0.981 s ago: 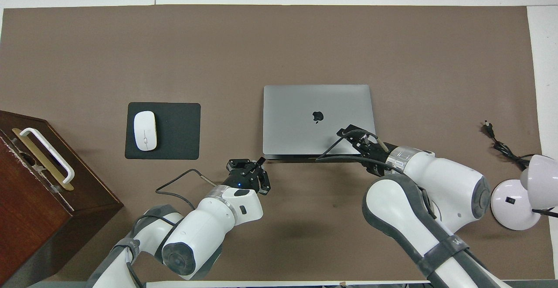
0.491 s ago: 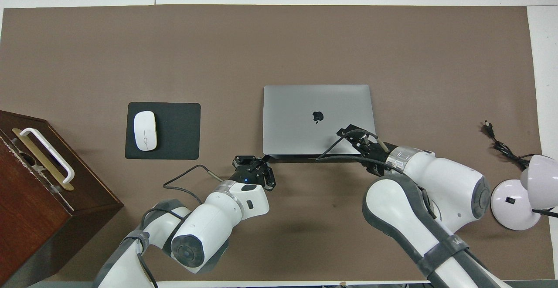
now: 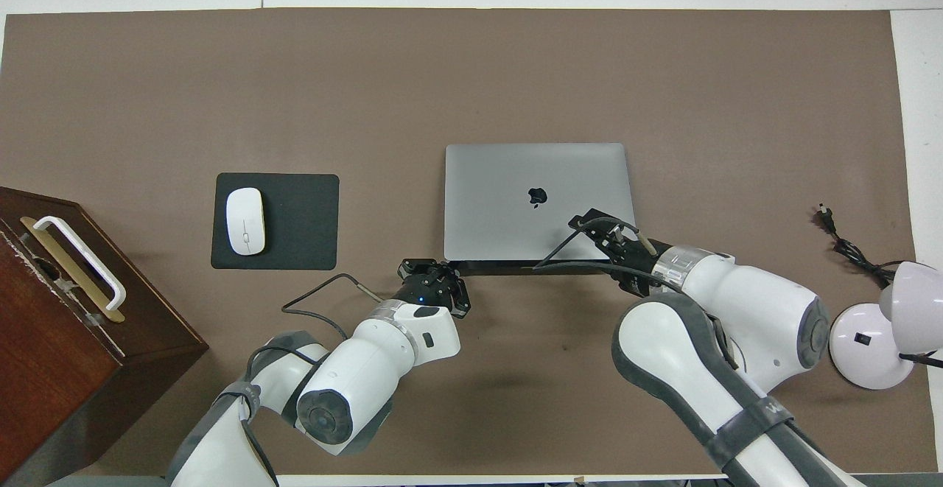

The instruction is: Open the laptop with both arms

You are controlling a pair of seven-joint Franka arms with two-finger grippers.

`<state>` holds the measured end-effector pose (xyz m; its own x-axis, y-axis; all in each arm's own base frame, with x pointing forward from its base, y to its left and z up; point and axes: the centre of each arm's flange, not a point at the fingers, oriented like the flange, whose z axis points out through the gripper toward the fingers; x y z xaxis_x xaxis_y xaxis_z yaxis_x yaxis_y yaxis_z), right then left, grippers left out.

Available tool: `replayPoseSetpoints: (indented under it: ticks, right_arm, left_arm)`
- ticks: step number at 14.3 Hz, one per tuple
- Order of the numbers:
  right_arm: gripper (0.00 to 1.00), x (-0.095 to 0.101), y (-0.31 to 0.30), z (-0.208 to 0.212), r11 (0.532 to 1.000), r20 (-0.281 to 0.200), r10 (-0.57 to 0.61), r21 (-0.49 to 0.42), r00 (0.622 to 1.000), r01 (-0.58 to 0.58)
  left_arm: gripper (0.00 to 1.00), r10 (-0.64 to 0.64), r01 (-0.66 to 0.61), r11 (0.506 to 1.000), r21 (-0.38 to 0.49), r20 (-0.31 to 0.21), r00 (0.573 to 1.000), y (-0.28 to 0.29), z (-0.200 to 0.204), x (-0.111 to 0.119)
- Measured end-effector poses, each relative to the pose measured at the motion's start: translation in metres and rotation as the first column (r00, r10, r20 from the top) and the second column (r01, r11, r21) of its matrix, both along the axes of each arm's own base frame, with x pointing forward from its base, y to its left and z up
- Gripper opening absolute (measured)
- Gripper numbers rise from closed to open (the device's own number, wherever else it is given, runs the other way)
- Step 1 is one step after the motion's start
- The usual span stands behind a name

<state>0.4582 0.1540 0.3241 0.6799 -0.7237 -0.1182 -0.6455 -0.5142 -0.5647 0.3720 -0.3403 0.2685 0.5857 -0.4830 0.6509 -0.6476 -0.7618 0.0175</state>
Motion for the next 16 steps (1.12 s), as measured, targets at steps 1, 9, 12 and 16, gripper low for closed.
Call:
replayPoseSetpoints:
  ticks: [1,9,12,16]
  right_arm:
    - [1.00,0.001,0.000,0.001,1.000,0.002,0.000,0.001,1.000,0.000]
    - [1.00,0.018,0.007,0.014,1.000,0.034,-0.002,0.016,0.999,0.002]
    - [1.00,0.030,0.012,0.020,1.000,0.052,-0.003,0.024,0.999,0.002]
    - [1.00,0.046,0.018,0.037,0.999,0.090,-0.006,0.042,0.996,0.002]
  left_arm:
    - [0.01,0.000,0.000,1.000,0.000,0.000,1.000,0.000,0.000,0.000]
    - [0.01,-0.002,0.002,1.000,0.001,0.002,1.000,0.000,0.000,0.000]
    - [0.01,-0.003,0.003,1.000,0.001,0.003,1.000,0.000,0.000,0.000]
    - [0.01,-0.004,0.004,1.000,0.001,0.004,1.000,0.000,0.000,0.000]
